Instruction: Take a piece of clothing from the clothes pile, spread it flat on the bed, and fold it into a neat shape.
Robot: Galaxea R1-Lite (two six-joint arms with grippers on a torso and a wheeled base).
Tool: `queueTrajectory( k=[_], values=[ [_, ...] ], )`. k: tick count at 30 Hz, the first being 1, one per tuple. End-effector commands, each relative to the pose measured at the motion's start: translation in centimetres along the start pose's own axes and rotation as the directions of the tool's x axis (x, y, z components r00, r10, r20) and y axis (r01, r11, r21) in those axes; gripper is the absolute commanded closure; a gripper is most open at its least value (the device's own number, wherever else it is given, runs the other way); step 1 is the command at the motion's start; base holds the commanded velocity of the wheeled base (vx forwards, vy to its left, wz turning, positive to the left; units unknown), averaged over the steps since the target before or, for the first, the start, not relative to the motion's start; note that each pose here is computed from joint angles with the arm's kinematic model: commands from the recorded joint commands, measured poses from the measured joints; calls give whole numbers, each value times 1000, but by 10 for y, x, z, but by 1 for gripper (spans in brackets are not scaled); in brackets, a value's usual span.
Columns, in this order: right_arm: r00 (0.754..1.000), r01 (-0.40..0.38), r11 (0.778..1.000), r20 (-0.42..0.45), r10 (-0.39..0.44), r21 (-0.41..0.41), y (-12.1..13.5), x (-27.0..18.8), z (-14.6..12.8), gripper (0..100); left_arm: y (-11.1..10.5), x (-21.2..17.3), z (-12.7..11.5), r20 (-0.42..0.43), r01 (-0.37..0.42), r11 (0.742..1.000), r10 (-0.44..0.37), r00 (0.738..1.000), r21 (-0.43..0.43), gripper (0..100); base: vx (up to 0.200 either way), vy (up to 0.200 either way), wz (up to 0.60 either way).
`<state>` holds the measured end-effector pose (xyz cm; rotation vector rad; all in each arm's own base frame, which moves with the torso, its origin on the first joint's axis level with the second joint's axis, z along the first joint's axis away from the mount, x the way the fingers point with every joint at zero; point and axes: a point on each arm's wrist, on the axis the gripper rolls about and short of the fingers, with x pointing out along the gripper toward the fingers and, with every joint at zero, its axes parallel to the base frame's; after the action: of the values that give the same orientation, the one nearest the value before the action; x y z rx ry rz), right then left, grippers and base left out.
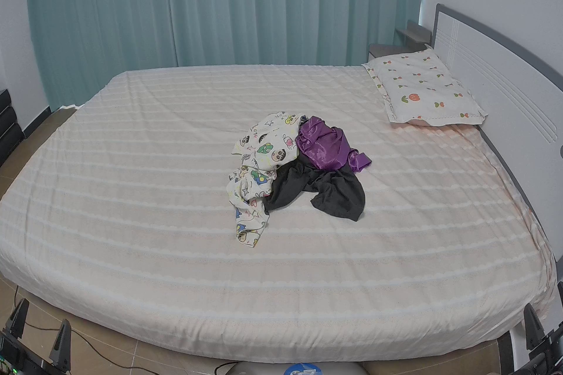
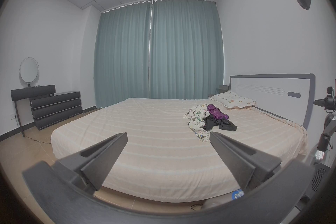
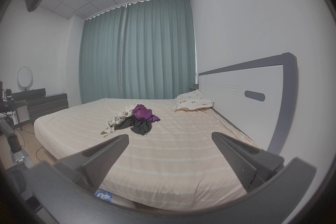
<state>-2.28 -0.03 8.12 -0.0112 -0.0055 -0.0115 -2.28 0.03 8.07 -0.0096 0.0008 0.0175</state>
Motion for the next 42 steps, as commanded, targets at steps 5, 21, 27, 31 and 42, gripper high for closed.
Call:
queueTrajectory(
  k=[5,21,27,31,42],
  values=[
    [1000,-13,1000,-1,13,-22,0,0,-5,0,0,0,-5,1,10,1000,-10,1000,2,0,0,0,0],
    [999,-22,999,-27,21,-36,0,2,-5,0,0,0,-5,2,10,1000,-10,1000,-1,0,0,0,0],
    [997,-17,1000,82,15,24,-1,-2,59,0,0,0,-5,1,10,1000,-10,1000,0,0,0,0,0],
    [990,-114,993,-85,110,-37,2,20,68,0,0,0,-5,2,10,1000,-10,1000,-1,0,0,0,0],
    [814,-258,938,-472,340,231,34,168,55,0,0,0,-5,2,10,1000,-10,1000,0,0,0,0,0]
  ],
)
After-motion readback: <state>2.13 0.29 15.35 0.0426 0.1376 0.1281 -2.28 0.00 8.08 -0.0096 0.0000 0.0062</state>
